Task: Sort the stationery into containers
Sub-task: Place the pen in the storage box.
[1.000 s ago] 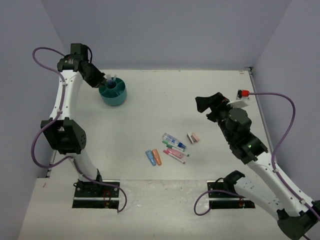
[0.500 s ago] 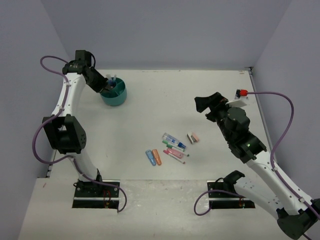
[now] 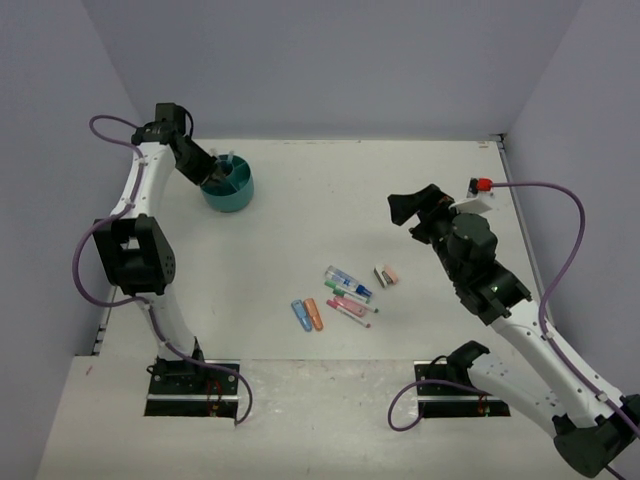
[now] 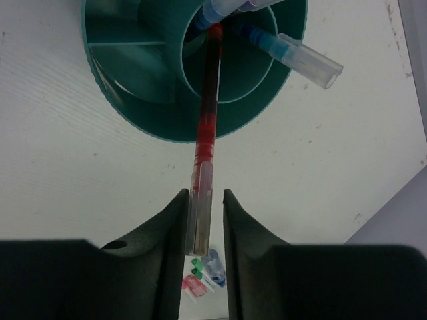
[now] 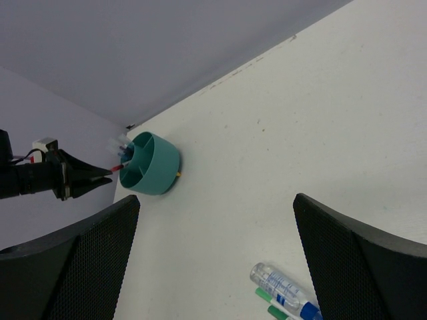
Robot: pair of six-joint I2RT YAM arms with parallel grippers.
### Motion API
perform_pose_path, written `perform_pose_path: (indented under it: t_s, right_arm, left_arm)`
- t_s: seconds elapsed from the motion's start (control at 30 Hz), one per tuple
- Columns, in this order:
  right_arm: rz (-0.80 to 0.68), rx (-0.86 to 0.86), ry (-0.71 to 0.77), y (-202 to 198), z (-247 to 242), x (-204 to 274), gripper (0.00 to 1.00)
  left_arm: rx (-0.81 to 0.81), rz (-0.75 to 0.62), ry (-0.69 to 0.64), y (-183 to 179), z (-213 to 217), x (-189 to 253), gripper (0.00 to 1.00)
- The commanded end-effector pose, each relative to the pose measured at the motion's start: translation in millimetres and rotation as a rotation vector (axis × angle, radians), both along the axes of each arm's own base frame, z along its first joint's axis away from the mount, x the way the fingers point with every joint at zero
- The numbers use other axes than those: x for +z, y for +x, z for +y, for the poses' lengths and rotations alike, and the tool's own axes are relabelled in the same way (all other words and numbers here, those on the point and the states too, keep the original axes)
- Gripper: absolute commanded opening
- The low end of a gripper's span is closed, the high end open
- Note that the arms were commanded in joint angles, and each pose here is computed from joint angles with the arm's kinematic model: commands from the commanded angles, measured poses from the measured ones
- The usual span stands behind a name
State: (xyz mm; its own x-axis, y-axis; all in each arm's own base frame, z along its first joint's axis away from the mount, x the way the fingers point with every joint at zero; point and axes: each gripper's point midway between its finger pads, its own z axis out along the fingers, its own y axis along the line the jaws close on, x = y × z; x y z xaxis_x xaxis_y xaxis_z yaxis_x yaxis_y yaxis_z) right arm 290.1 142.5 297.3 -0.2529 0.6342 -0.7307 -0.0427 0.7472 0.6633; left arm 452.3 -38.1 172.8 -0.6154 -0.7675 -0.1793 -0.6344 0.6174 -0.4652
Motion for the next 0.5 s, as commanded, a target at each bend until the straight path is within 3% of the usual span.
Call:
perform_pose_path:
  t_s: [0.0, 0.13, 0.23, 0.47]
  right_arm:
    - [-0.019, 0.018, -0.024, 3, 2, 3, 0.99]
    - [-0.019, 0.032, -0.036, 3, 5, 2, 0.99]
    - [-0.019, 0.035, -0.041, 4, 5, 2, 0.99]
    - [-0.014, 0.076, -0.088, 9, 14, -3, 0.99]
  left_arm:
    - [0.023, -0.051, -0.014, 11, 3, 16, 0.32]
    - [0.015, -0.087, -0.025, 17, 0, 21, 0.59]
    - [0.007, -0.119, -0.035, 21, -1, 29, 0.71]
    - [-0.041, -0.205, -0.054, 25, -8, 63, 0.79]
